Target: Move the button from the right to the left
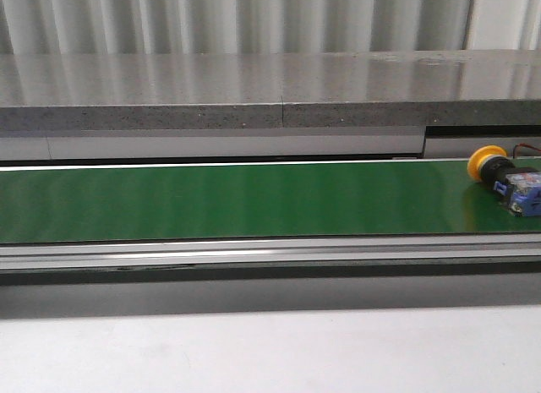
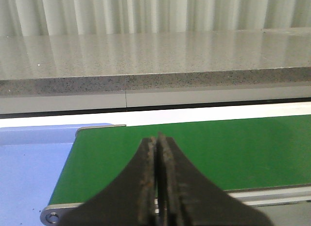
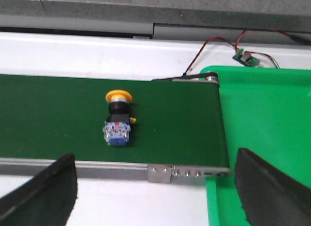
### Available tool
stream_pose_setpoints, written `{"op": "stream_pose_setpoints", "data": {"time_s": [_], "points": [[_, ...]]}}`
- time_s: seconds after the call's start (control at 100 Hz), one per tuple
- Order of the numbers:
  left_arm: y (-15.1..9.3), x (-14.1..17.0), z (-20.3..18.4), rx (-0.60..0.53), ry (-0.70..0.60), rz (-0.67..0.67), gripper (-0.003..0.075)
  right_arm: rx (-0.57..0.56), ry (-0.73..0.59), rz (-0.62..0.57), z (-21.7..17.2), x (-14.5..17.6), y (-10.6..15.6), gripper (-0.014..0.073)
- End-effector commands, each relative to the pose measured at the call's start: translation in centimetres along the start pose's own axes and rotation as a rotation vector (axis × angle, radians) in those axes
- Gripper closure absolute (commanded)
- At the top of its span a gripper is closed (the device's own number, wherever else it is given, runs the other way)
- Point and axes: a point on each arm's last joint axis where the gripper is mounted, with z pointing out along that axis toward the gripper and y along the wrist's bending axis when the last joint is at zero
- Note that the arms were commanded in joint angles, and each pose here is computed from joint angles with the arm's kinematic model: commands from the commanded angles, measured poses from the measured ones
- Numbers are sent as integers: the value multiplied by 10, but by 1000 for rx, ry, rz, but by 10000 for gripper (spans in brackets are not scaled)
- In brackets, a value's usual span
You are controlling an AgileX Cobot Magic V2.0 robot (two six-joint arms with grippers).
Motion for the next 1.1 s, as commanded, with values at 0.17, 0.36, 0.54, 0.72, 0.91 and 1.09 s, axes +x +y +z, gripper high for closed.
{"op": "stream_pose_setpoints", "data": {"time_s": [0.17, 0.36, 0.54, 0.72, 0.91, 1.09], "points": [[-1, -1, -2, 11, -101, -16, 740, 18, -132, -17, -19, 23, 2, -49], [-1, -1, -2, 11, -101, -16, 740, 29, -221, -15, -23, 30, 2, 29], [-1, -1, -2, 11, -101, -16, 740, 30, -230, -16, -24, 29, 2, 371], [-1, -1, -2, 11, -101, -16, 740, 29, -224, -16, -24, 30, 2, 658], [-1, -3, -2, 12, -116, -16, 740, 29, -224, -16, -24, 30, 2, 663], [-1, -3, -2, 12, -125, -16, 740, 29, -224, -16, -24, 30, 2, 663]]}}
